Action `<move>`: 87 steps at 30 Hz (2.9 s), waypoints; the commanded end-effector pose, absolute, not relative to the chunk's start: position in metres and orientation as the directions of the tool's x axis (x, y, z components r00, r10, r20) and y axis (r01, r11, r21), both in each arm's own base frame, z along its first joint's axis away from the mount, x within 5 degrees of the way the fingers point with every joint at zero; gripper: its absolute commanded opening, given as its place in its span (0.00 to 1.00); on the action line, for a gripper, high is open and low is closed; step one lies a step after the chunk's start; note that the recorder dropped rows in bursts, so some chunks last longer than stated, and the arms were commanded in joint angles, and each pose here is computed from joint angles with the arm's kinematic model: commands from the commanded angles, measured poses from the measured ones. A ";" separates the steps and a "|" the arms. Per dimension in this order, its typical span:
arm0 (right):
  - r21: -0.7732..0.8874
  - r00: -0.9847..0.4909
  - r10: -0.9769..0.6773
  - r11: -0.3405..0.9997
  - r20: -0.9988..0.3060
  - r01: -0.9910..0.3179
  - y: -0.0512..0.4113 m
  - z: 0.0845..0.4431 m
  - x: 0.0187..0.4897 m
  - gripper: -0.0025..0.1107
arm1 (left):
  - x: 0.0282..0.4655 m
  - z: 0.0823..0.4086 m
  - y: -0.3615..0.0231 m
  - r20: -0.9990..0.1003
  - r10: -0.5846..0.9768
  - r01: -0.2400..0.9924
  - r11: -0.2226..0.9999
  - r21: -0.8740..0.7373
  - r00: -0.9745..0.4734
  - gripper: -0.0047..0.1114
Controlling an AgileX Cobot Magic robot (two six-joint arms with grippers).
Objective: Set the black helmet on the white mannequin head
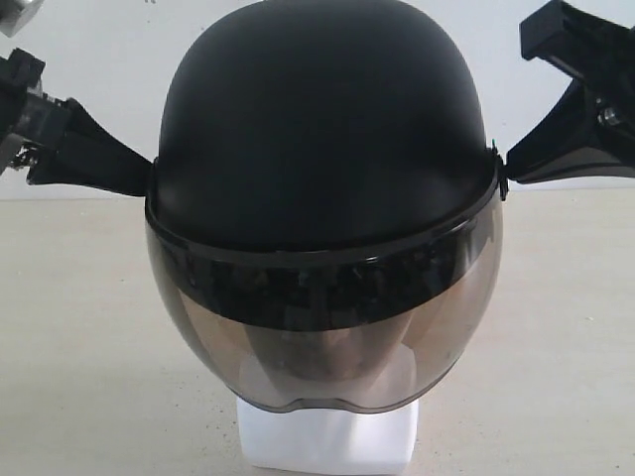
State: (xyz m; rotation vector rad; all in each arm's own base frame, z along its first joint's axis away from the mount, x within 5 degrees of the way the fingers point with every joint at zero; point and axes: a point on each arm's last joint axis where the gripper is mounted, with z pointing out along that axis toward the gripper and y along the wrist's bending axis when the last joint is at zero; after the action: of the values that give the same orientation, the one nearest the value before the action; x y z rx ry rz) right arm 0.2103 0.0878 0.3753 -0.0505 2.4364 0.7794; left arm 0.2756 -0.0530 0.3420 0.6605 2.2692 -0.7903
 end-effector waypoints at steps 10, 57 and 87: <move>0.549 -0.853 0.124 0.809 -0.507 -0.209 0.093 0.369 0.217 0.02 | 0.279 0.332 -0.055 -0.683 0.284 0.661 0.645 -0.383 -0.673 0.08; 0.611 -0.857 0.144 0.759 -0.495 -0.225 0.104 0.357 0.241 0.02 | 0.270 0.332 -0.054 -0.655 0.266 0.622 0.674 -0.399 -0.708 0.08; 0.582 -0.787 0.167 0.765 -0.593 -0.276 0.096 0.382 0.217 0.02 | 0.268 0.323 -0.055 -0.622 0.325 0.626 0.695 -0.353 -0.712 0.08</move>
State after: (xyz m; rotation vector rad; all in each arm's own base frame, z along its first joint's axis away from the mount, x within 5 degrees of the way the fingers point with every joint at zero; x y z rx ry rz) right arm 0.2211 0.0947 0.3810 -0.0672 2.3005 0.8883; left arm 0.2711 -0.0552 0.3189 0.7350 2.3847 -0.7743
